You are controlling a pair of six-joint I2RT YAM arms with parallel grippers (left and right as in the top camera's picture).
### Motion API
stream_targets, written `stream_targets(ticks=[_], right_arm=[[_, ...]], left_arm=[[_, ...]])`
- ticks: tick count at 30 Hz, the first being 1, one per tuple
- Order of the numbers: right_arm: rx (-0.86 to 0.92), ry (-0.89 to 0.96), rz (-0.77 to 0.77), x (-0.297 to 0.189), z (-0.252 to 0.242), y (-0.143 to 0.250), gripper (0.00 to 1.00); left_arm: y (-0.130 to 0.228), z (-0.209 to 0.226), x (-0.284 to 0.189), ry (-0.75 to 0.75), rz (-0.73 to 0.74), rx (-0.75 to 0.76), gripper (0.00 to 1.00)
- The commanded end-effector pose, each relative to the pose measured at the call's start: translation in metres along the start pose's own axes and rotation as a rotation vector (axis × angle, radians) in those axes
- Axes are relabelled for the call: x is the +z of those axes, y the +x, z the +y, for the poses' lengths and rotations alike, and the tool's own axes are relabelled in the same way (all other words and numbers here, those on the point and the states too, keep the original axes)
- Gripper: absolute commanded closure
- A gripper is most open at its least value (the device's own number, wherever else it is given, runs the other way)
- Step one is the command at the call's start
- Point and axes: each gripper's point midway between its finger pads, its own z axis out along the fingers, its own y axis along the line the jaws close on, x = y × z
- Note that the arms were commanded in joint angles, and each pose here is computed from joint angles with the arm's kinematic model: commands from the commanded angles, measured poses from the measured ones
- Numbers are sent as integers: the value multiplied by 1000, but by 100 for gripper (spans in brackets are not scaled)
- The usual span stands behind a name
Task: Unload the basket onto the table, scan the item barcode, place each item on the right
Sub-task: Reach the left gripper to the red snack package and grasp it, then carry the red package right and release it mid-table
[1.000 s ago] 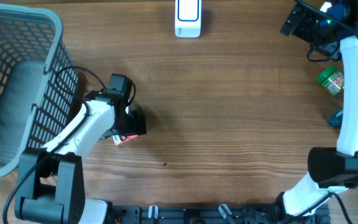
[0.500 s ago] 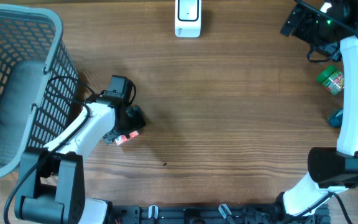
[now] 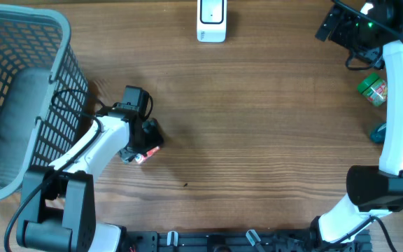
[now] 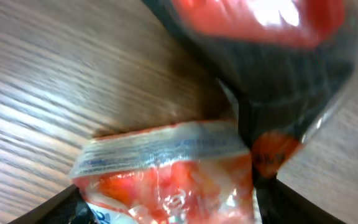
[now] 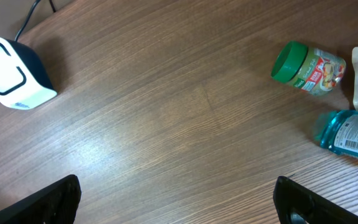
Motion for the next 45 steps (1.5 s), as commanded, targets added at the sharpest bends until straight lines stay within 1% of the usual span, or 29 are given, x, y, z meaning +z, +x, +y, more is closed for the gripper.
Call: stream_targets(ticks=[1,4,5,8,9,10,13,15,20,21,23,25,26,29,31,33,35,37,42,45], right_arm=[[-15,-18,-10,-4,2,-2,0],[-15,-19,-11,-4,2,-2,0],[-15,-19,-12,-4,2,-2,0],[-15,-19,-11,-4,2,-2,0],[-15,-19,-11,-4,2,-2,0],[-15,-19,-11,-4,2,-2,0],[-15,-19,-11,-4,2,-2,0],[-15,-19,-11,-4,2,-2,0],[-16,-17,-8,0,3,-2,0],[-16,-16,-6,1,3,-2,0],[-16,-16,-6,1,3,-2,0],[-16,-16,-6,1,3,-2,0],[-16,-16,-6,1,3,-2,0],[-17,-16,-6,1,3,-2,0],[-18,-16,-6,1,3,-2,0],[-19,-16,-6,1,3,-2,0],[-19,-16,-6,1,3,-2,0],[-19,-16,-6,1,3,-2,0],[-18,-15,-7,1,3,-2,0],[-19,-15,-6,1,3,-2,0]], left_arm=[[20,-9,2,71,107,-28,25],[25,-6,1,58,128,-71,26],[26,-6,1,57,134,-72,29],[27,-5,1,55,135,-72,32],[26,-4,1,49,129,-72,35],[24,-3,2,38,119,-72,36],[23,-1,2,27,111,-72,36],[26,-3,1,41,131,-94,37],[34,-35,-21,194,223,-94,38],[36,-48,-31,256,258,-91,42],[41,-76,-53,397,330,-80,55],[45,-98,-72,520,391,-63,49],[47,-108,-82,584,427,-59,48],[52,-136,-112,780,526,-43,48],[51,-142,-119,816,551,-67,45],[49,-147,-124,831,585,-125,40],[47,-153,-130,861,605,-143,39],[44,-159,-138,896,630,-168,31],[33,-177,-161,1009,659,-169,31],[24,-185,-169,1065,611,-128,31]])
